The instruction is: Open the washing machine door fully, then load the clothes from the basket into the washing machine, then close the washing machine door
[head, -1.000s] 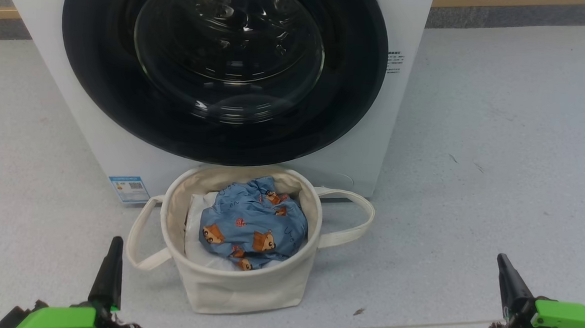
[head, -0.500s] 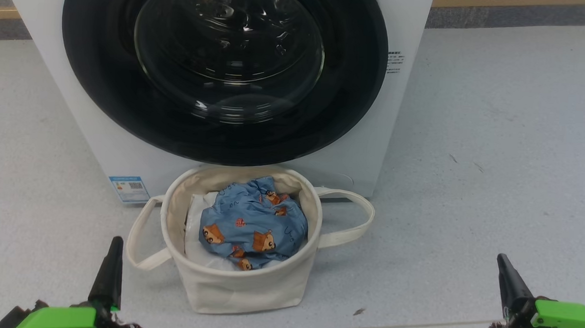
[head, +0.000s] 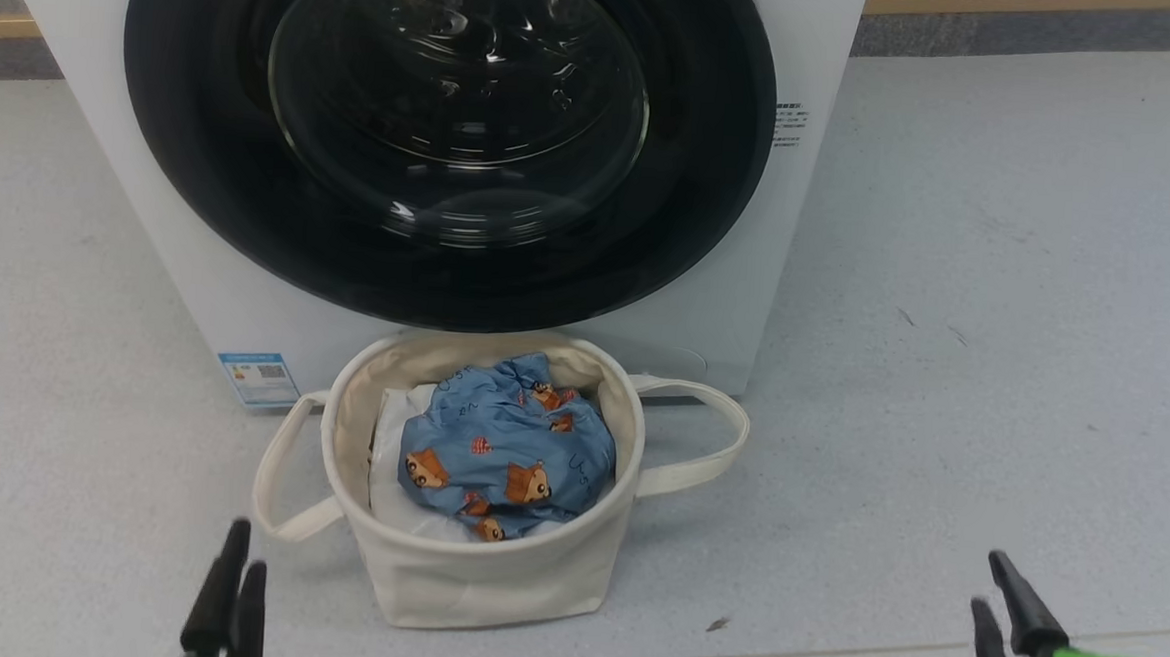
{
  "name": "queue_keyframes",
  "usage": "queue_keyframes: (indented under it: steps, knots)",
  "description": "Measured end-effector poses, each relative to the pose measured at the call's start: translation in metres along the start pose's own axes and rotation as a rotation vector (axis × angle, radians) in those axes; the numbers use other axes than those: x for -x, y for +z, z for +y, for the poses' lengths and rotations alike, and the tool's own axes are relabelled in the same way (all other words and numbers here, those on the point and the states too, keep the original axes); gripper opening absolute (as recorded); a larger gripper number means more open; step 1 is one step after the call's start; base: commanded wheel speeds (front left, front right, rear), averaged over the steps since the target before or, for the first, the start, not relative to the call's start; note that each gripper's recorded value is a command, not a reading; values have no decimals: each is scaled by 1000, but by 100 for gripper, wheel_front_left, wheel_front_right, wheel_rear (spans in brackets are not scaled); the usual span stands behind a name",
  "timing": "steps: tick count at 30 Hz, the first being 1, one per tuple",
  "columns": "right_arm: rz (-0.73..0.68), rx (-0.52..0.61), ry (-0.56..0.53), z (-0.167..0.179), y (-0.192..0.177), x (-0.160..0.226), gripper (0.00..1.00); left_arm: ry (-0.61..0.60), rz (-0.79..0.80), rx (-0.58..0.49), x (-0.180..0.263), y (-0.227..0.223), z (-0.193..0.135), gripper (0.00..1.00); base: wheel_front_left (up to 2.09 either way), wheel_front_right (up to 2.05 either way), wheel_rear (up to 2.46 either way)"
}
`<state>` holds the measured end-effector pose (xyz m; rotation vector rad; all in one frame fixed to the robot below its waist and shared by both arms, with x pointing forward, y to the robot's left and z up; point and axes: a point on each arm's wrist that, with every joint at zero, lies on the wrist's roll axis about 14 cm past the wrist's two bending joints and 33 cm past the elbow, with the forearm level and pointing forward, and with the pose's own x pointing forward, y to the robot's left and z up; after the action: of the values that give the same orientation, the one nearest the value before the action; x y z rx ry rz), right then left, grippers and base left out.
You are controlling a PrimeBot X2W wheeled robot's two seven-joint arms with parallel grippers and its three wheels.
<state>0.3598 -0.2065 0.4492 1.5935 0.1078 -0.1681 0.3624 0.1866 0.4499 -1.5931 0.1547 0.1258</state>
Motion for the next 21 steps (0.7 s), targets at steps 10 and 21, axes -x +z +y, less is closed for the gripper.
queue_keyframes:
  steps: [10,21]
  knots:
    - [-21,28,-26,-8,3,3,100,41,-29,4,8,4,15,100,0,0,0]
    - [-52,117,-10,-1,9,-1,100,16,-61,-22,5,10,6,100,0,0,0]
